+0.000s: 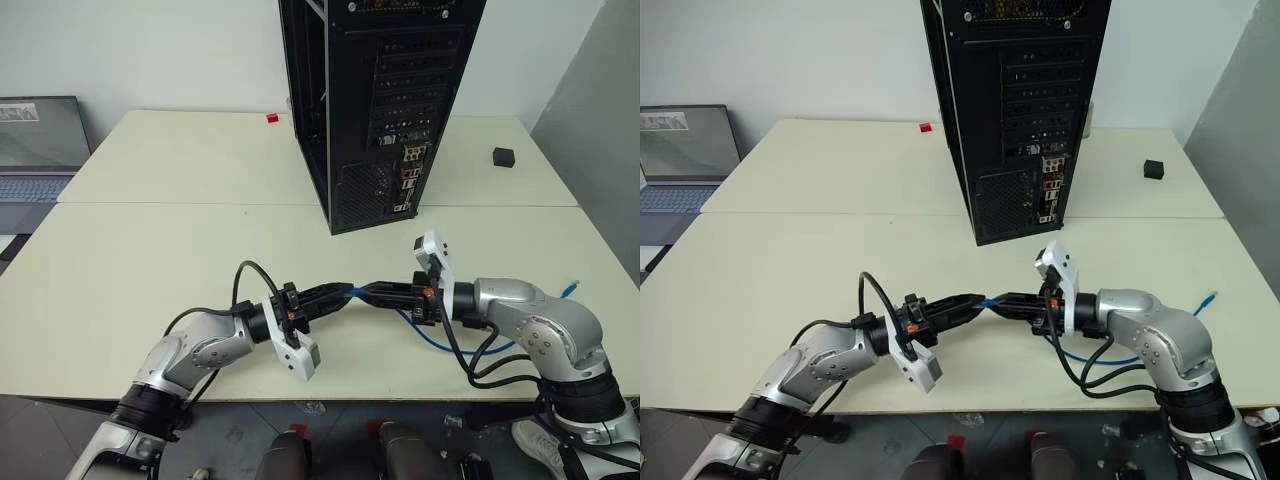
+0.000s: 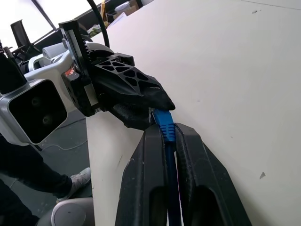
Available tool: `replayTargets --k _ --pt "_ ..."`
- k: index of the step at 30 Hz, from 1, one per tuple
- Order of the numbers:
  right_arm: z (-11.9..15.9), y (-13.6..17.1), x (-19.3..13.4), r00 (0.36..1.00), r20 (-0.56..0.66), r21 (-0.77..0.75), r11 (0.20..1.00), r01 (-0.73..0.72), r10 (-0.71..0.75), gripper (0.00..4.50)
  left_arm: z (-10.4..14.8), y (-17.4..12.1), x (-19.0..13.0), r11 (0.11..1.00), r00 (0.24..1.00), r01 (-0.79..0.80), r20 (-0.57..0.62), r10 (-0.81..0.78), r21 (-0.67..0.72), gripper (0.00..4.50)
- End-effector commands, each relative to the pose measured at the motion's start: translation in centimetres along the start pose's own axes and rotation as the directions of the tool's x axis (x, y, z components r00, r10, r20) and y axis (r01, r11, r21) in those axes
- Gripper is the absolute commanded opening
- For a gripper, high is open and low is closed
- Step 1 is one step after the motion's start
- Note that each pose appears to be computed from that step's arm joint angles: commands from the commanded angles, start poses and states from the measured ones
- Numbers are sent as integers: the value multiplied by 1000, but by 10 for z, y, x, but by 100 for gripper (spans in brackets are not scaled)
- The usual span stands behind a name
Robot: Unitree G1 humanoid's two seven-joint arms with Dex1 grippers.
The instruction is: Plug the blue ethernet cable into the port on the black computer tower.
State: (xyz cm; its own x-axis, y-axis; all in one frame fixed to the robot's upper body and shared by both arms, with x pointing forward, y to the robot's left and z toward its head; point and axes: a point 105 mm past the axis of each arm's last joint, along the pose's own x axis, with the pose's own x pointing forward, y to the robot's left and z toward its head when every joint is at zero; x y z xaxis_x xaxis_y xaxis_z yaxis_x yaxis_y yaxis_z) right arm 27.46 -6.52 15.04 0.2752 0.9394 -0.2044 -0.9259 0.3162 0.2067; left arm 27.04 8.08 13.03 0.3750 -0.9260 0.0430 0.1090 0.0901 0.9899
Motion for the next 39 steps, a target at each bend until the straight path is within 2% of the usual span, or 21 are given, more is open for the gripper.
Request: replayTargets --k 1,2,4,5,10,14,19,21,23,28,32,36,39 --pt "11 0 -2 1000 11 -31 1000 -5 5 0 9 7 1 999 998 -33 50 34 -9 100" --pt "11 0 -2 1000 8 -29 1000 -6 6 0 9 7 1 999 998 -32 48 33 -17 106" --pt "11 0 -3 1000 3 -28 1000 -7 7 0 7 6 0 999 999 -25 46 27 -33 156" --pt "11 0 -4 1000 2 -28 1000 -7 7 0 7 6 0 999 999 -22 44 24 -40 160" --pt "12 -2 -8 1000 3 -39 999 17 -17 0 -5 -2 -1 992 1000 17 -11 -19 -124 252" --pt "20 -10 -17 996 28 -78 994 81 -79 0 -19 2 0 958 995 -37 -95 10 -283 330" --pt "30 -23 -31 978 74 -143 968 205 -196 0 -29 8 7 856 981 -147 -187 61 -496 424" --pt "43 -38 -41 934 155 -177 921 347 -322 0 -35 18 17 718 957 -268 -262 124 -642 424" --pt "54 -52 -50 869 229 -197 854 482 -438 0 -37 29 26 589 936 -346 -313 162 -730 424" --pt "73 -78 -59 676 379 -201 657 726 -632 0 -46 43 46 386 896 -441 -423 135 -810 424" --pt "78 -85 -55 580 433 -160 574 803 -690 0 -48 51 59 287 876 -479 -473 95 -829 424" --pt "78 -87 -49 543 450 -141 544 827 -709 0 -44 59 67 237 872 -486 -483 78 -841 424" --pt "78 -86 -46 531 457 -127 539 833 -713 0 -40 62 70 249 878 -475 -474 68 -844 424"
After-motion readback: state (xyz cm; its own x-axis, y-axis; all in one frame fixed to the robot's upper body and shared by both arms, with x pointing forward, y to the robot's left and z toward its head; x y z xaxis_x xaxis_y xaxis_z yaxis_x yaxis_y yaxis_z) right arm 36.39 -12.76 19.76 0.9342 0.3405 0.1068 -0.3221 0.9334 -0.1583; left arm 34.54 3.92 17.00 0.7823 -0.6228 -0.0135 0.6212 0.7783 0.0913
